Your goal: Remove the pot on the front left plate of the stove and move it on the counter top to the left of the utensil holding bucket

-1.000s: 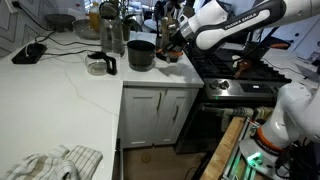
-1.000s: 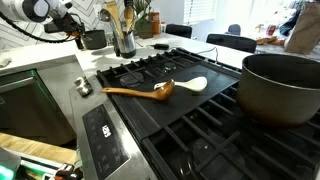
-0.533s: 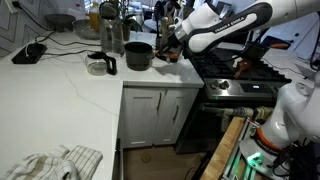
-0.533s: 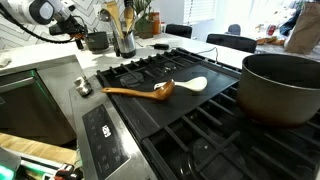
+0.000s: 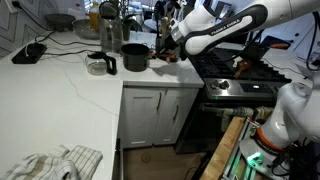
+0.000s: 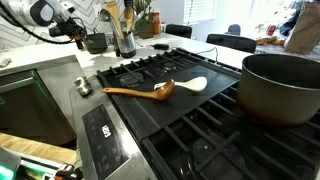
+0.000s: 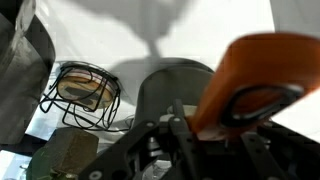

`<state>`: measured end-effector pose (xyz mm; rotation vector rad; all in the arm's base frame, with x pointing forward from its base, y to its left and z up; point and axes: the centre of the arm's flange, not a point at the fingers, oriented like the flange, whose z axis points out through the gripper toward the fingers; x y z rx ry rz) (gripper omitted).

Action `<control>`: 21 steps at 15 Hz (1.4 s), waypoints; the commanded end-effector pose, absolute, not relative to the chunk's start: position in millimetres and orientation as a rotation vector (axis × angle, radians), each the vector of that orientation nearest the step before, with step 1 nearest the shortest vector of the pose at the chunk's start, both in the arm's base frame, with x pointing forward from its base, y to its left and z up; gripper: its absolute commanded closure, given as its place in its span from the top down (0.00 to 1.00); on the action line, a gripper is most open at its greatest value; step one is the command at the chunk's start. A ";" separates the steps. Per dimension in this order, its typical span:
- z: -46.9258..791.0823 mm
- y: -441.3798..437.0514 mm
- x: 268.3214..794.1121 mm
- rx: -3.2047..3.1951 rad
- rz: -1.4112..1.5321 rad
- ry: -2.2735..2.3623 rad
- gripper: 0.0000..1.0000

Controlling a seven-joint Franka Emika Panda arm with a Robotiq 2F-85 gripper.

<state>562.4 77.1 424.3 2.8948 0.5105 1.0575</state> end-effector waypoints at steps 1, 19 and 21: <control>432.2 74.2 568.1 2.869 1.116 0.527 0.08; 434.6 70.5 570.6 2.880 1.096 0.552 0.79; 445.0 72.2 568.4 2.879 1.117 0.571 0.94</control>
